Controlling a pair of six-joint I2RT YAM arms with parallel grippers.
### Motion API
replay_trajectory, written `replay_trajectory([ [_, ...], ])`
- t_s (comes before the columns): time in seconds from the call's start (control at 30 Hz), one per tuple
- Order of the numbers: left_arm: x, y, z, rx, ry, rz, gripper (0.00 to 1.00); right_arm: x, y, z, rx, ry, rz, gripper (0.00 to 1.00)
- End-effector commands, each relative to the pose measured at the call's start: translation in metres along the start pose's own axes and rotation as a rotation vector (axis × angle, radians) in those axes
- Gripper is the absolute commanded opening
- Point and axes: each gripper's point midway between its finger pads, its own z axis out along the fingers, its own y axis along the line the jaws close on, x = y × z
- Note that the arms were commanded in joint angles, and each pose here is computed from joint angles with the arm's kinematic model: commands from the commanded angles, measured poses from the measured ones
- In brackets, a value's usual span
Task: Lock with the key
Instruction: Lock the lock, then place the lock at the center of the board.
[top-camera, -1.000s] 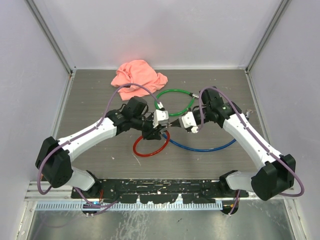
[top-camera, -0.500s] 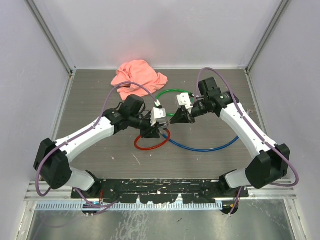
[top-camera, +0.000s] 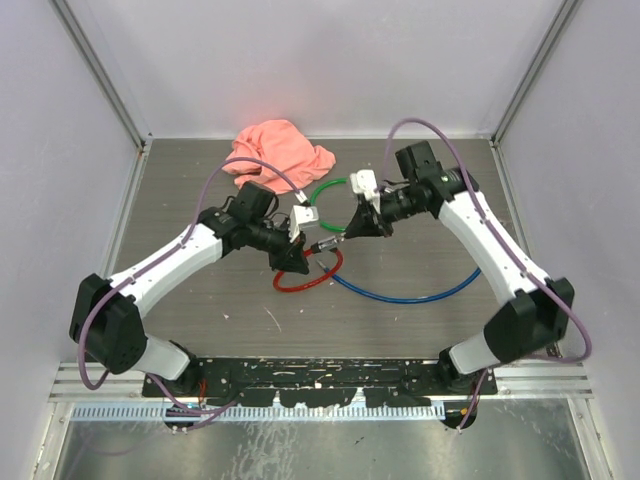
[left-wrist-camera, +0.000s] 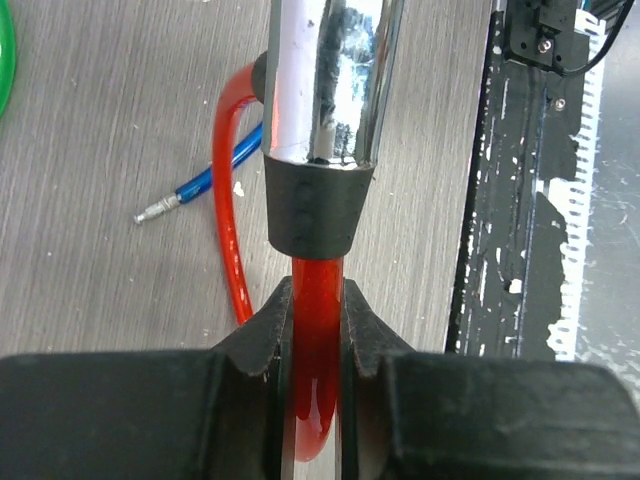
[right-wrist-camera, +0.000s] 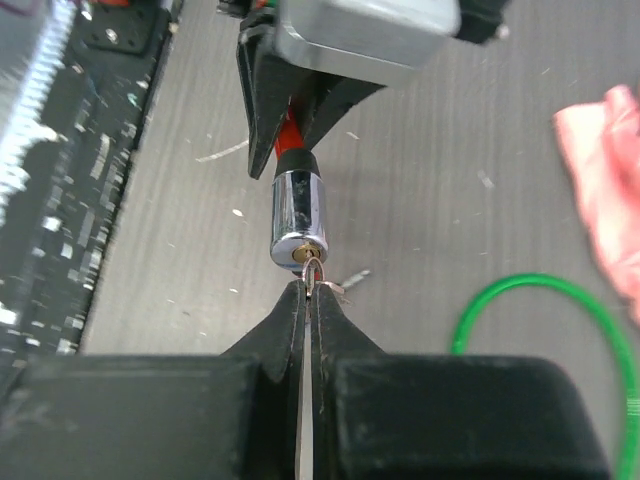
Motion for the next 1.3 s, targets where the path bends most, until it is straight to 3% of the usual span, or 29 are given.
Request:
replay_trajectory([
  [0.0, -0.010, -0.012, -0.010, 0.062, -0.025, -0.056, 0.00, -0.014, 0.015, -0.003, -0.123, -0.021, 0.353, 0.01],
  [0.1, -0.012, -0.011, -0.013, 0.055, -0.034, -0.048, 0.00, -0.003, 0.014, -0.007, -0.073, 0.038, 0.261, 0.01],
  [0.23, -0.012, -0.010, -0.018, 0.047, -0.049, -0.046, 0.00, 0.019, 0.009, -0.023, 0.130, 0.135, -0.273, 0.01],
  [0.3, -0.010, -0.009, -0.020, 0.055, -0.056, -0.059, 0.00, 0.015, 0.001, -0.031, 0.204, 0.147, -0.383, 0.01],
  [0.37, -0.008, -0.008, -0.021, 0.065, -0.062, -0.072, 0.00, 0.000, -0.002, -0.035, 0.160, 0.078, -0.261, 0.01],
  [0.43, -0.007, -0.008, -0.023, 0.068, -0.067, -0.081, 0.00, -0.012, -0.001, -0.038, 0.089, 0.009, -0.041, 0.01],
  [0.53, -0.008, -0.008, -0.026, 0.066, -0.076, -0.083, 0.00, -0.012, -0.002, -0.036, -0.028, -0.003, 0.176, 0.01],
  [0.6, -0.010, -0.009, -0.029, 0.064, -0.088, -0.081, 0.00, -0.009, -0.005, -0.037, -0.052, 0.022, 0.215, 0.01],
  [0.73, -0.020, -0.004, -0.042, 0.033, -0.164, -0.106, 0.00, 0.016, -0.045, -0.048, 0.173, 0.051, 0.400, 0.01],
  [0.9, -0.052, 0.007, -0.085, -0.026, -0.412, -0.283, 0.00, 0.060, -0.048, -0.036, 0.282, 0.019, 0.641, 0.01],
  [0.97, -0.050, 0.024, -0.107, -0.074, -0.480, -0.419, 0.00, 0.072, -0.051, -0.027, 0.301, -0.013, 0.721, 0.01],
  [1.13, -0.002, 0.066, -0.140, -0.080, -0.497, -0.855, 0.00, 0.090, -0.054, 0.033, 0.219, -0.003, 0.820, 0.01],
  [1.27, 0.033, 0.097, -0.149, -0.142, -0.530, -1.044, 0.00, 0.081, -0.055, 0.099, 0.124, 0.040, 0.827, 0.01],
])
